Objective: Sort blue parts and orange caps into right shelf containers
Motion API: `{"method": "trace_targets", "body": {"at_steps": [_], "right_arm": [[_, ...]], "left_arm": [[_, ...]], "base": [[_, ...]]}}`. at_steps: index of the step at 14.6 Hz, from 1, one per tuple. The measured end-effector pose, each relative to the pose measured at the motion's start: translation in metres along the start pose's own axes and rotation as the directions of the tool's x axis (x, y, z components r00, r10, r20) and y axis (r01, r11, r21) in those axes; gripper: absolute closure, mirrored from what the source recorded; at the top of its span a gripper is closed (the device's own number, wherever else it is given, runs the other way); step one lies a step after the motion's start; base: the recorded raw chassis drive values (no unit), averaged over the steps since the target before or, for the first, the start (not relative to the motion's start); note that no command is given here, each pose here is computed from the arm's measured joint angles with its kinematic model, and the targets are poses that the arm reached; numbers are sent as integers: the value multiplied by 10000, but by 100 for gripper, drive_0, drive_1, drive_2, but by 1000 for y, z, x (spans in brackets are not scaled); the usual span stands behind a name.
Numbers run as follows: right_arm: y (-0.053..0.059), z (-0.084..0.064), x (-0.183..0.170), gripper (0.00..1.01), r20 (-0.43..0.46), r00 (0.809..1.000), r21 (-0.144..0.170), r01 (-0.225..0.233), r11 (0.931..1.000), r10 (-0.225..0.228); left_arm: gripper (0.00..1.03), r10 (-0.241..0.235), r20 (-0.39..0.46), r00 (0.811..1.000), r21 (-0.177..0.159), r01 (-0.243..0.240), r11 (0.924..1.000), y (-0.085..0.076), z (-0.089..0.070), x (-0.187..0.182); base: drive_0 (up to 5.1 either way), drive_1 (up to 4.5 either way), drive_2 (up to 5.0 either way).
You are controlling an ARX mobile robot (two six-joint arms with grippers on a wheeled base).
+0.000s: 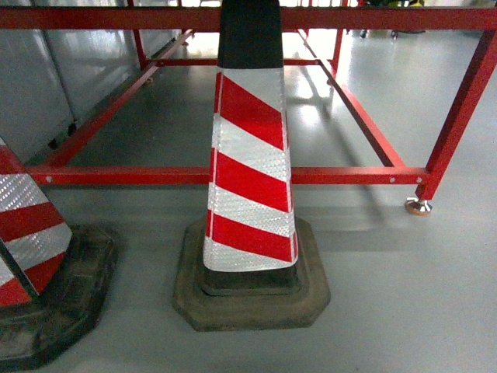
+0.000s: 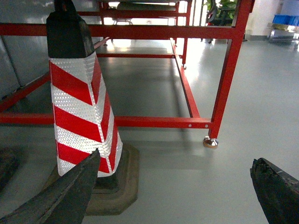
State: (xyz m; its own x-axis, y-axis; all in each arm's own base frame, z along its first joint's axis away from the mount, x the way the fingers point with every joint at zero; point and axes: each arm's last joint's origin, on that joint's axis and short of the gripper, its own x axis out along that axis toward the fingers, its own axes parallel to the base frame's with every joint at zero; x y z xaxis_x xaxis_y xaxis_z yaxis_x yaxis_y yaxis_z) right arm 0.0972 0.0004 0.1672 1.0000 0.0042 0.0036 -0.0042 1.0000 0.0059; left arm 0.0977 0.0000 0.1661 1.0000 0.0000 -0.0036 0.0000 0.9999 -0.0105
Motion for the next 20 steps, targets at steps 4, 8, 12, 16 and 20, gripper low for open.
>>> {"method": "trace_targets", "body": {"at_steps": [4, 8, 12, 16, 20], "right_arm": [[0, 0, 0, 3, 0, 10000, 0, 0, 10000, 0], [0, 0, 0, 3, 0, 10000, 0, 0, 10000, 0], [0, 0, 0, 3, 0, 10000, 0, 0, 10000, 0], [0, 0, 0, 3, -4, 10000, 0, 0, 10000, 0], [0, 0, 0, 3, -27, 10000, 0, 0, 10000, 0]], "left_arm": [[5, 0, 0, 10000, 0, 0, 10000, 0, 0, 0], [5, 0, 0, 10000, 0, 0, 10000, 0, 0, 0], [5, 0, 0, 10000, 0, 0, 10000, 0, 0, 0], [5, 0, 0, 10000, 0, 0, 10000, 0, 0, 0], [5, 0, -23, 10000, 0, 0, 10000, 0, 0, 0]], "base": [[0, 0, 0], [0, 0, 0], [0, 0, 0], [0, 0, 0], [0, 0, 0]]}}
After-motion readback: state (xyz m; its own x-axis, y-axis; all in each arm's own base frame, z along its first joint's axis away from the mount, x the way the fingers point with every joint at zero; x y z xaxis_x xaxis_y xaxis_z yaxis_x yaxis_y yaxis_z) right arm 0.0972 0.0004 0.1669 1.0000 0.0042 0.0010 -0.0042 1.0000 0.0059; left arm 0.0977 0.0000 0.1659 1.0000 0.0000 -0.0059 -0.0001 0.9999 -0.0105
